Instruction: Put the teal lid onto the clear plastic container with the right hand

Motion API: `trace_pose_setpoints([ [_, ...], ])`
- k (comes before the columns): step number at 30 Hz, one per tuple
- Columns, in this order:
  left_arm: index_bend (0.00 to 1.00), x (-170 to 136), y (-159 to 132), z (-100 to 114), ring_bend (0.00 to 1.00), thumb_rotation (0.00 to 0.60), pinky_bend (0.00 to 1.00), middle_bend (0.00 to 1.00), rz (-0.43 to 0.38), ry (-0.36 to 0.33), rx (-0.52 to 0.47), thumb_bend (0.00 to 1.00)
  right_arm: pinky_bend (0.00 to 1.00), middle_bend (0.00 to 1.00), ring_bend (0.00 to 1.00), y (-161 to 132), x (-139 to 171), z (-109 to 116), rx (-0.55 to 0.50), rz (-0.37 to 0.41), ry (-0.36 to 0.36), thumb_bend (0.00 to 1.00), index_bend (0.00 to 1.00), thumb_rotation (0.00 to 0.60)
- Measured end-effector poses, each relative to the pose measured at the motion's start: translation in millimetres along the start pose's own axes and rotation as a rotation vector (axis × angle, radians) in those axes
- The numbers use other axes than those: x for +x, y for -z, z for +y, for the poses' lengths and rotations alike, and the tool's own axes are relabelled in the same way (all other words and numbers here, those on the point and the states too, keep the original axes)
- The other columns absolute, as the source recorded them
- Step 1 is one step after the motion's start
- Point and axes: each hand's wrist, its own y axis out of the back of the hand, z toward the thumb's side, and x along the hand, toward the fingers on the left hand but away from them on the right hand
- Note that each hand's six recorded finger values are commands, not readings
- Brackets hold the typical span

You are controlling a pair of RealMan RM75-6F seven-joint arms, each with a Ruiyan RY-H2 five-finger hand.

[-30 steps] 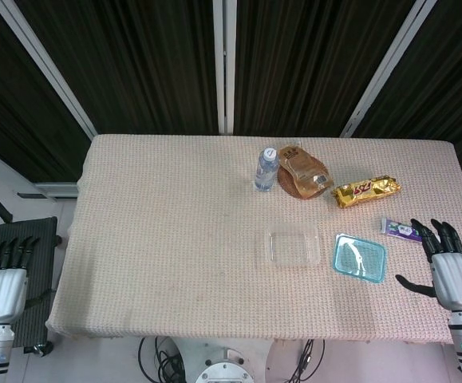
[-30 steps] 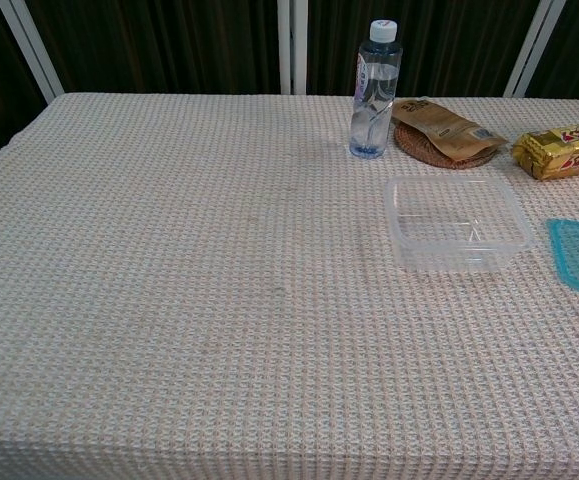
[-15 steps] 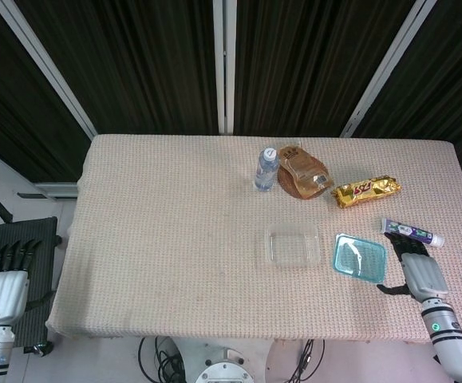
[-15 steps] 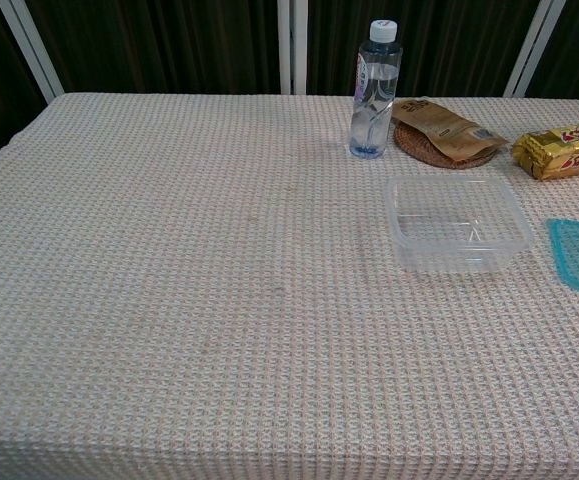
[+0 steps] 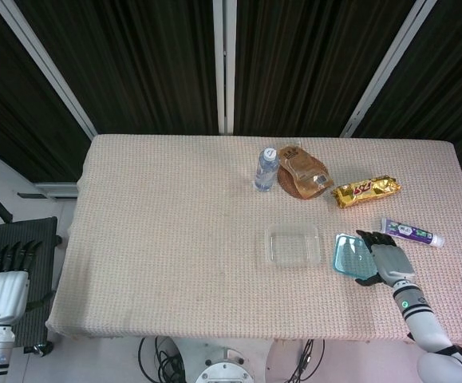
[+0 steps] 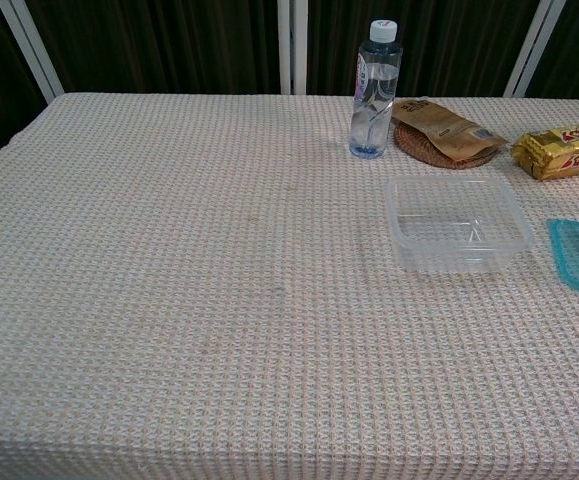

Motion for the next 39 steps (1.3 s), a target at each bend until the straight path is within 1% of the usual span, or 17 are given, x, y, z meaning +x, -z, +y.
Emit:
trace_pose_setpoints([
  [8,0.09,-0.7,1.4,-1.5,0.01,0.600,0.02,0.07,0.004,0.001,-0.005,0.02,0.00,0.15,0.00,1.0,-5.0,-4.7,-0.003,-0.008,-0.013,0.00,0.00,0.600],
  [17,0.09,-0.2,1.5,-1.8,0.01,0.600,0.02,0.07,0.002,0.001,-0.004,0.02,0.00,0.16,0.00,3.4,-6.3,-6.3,-0.012,-0.011,-0.011,0.00,0.00,0.600],
  [22,0.09,0.0,1.5,-2.7,0.01,0.600,0.02,0.07,0.003,0.005,-0.003,0.02,0.00,0.21,0.00,4.2,-7.0,-3.2,-0.010,-0.014,0.016,0.01,0.00,0.600],
  [26,0.09,0.1,1.5,-2.6,0.01,0.600,0.02,0.07,0.003,0.006,-0.001,0.02,0.00,0.23,0.00,4.5,-6.1,0.9,-0.004,-0.012,0.043,0.03,0.00,0.600],
  [32,0.09,-0.4,1.6,-2.7,0.01,0.600,0.02,0.07,0.004,0.009,0.001,0.02,0.00,0.24,0.00,3.2,-0.5,10.0,0.012,0.006,0.066,0.03,0.01,0.600],
  [35,0.09,-0.3,1.8,-1.6,0.01,0.600,0.02,0.07,0.003,0.008,0.003,0.02,0.00,0.24,0.00,-0.7,6.1,20.8,0.022,0.033,0.079,0.03,0.01,0.600],
  [39,0.09,0.5,-0.1,0.4,0.01,0.600,0.02,0.07,-0.004,0.003,0.007,0.02,0.00,0.25,0.00,-14.4,19.2,45.3,0.053,0.095,0.099,0.03,0.01,0.600],
])
